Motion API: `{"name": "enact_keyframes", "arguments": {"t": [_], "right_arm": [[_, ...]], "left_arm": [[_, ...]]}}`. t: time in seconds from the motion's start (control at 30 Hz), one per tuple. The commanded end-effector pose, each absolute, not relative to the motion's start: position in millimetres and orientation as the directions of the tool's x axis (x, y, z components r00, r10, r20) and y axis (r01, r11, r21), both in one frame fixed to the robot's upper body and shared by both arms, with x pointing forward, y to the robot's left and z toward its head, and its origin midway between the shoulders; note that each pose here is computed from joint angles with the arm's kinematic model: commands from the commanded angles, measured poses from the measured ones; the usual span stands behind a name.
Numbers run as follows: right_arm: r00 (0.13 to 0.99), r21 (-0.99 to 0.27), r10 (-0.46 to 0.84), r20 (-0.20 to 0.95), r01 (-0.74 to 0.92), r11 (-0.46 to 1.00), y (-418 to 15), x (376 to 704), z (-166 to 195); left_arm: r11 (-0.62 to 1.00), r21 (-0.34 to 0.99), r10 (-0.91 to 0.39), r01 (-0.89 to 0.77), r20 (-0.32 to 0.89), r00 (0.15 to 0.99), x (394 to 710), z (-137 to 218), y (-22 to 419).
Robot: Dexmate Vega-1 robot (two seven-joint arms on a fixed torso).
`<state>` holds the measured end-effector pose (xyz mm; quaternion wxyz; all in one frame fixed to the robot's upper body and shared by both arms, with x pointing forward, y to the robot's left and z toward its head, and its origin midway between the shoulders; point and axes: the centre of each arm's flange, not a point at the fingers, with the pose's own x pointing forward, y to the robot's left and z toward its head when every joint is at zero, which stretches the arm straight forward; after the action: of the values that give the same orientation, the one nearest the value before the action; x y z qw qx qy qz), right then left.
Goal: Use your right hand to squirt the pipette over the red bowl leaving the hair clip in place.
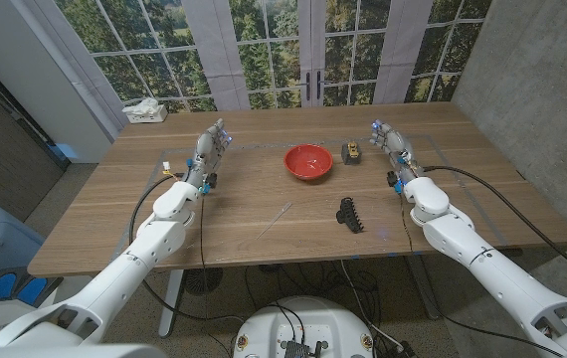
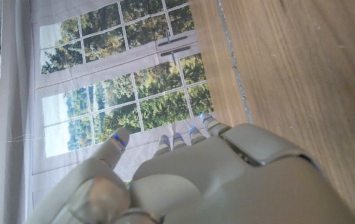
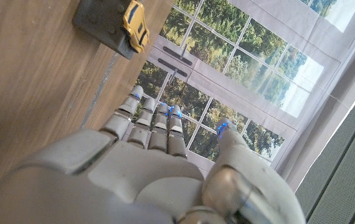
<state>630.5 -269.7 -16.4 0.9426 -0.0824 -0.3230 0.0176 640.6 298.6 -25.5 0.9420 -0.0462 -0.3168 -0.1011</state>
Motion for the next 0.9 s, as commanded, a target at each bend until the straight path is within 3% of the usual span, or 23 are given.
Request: {"name": "enact_keyframes", "arguments": {"t": [0.03, 0.9], "right_arm": [[0.775, -0.244, 0.072, 0.628, 0.108, 0.964, -256.2, 619.3, -9.5], [0.733, -0.392, 0.097, 0.673, 0.243, 0.887, -226.0, 598.5, 3.6]], "left_arm": [[0.971, -0.031, -0.169, 0.237, 0.613, 0.772, 644.5, -23.9, 299.6], [0.97, -0.023, -0.177, 0.242, 0.615, 0.769, 647.6, -17.6, 302.2]]}}
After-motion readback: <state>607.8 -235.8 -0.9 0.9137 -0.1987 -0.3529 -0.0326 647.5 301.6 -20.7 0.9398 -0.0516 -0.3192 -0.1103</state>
